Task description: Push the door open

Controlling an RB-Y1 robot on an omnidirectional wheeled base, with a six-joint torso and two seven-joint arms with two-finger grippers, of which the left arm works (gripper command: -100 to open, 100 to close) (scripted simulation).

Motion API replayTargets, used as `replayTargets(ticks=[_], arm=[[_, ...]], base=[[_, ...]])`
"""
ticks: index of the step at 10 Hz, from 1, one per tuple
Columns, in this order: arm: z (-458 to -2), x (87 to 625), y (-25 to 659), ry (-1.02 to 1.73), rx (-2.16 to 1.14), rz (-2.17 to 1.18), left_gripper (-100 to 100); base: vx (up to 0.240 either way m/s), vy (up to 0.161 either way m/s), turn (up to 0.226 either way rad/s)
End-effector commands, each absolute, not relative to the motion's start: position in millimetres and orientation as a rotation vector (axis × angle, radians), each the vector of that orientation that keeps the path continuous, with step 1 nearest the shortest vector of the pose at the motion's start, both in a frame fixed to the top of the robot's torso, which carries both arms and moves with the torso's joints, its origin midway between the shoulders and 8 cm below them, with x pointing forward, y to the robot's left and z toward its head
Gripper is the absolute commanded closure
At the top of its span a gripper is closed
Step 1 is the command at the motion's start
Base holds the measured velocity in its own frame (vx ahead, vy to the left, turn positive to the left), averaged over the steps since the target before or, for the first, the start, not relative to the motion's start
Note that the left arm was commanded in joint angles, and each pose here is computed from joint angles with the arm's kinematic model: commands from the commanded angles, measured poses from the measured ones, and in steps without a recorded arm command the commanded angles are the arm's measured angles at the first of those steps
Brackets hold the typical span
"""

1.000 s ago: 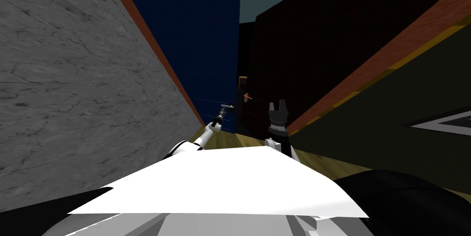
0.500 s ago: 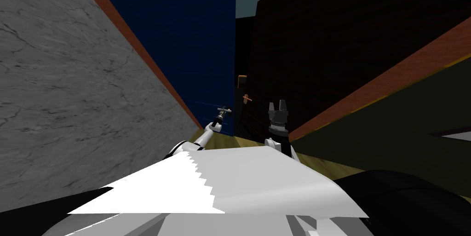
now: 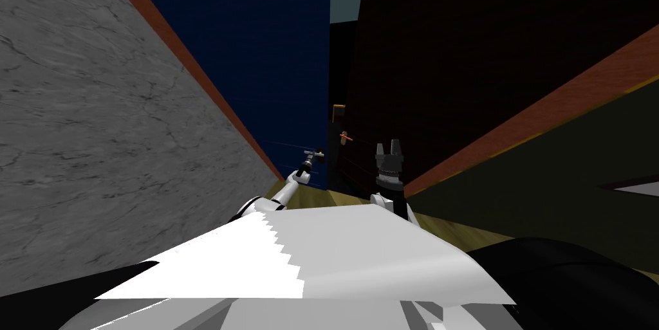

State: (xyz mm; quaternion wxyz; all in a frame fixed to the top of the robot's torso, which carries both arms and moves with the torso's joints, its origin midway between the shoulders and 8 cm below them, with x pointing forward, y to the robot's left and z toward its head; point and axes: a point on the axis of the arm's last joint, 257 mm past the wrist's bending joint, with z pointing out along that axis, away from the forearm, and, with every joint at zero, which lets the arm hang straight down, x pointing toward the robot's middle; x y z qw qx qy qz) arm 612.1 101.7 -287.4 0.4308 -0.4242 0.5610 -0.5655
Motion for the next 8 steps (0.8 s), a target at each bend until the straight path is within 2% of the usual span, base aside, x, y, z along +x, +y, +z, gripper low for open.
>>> replayTargets(ticks=[1,3,5,8], arm=[[-293,609,102,1.406,-1.065,-1.406,100],[-281,618,122,1.357,-1.070,-1.383,100],[-281,618,122,1.357,-1.070,-1.383,100],[-270,627,157,1.286,-1.089,-1.333,100]], base=[[0.000,0.000,0.000],[0.043,-0.019,-0.123],[0.031,-0.005,-0.007],[0.064,-0.010,-0.147]])
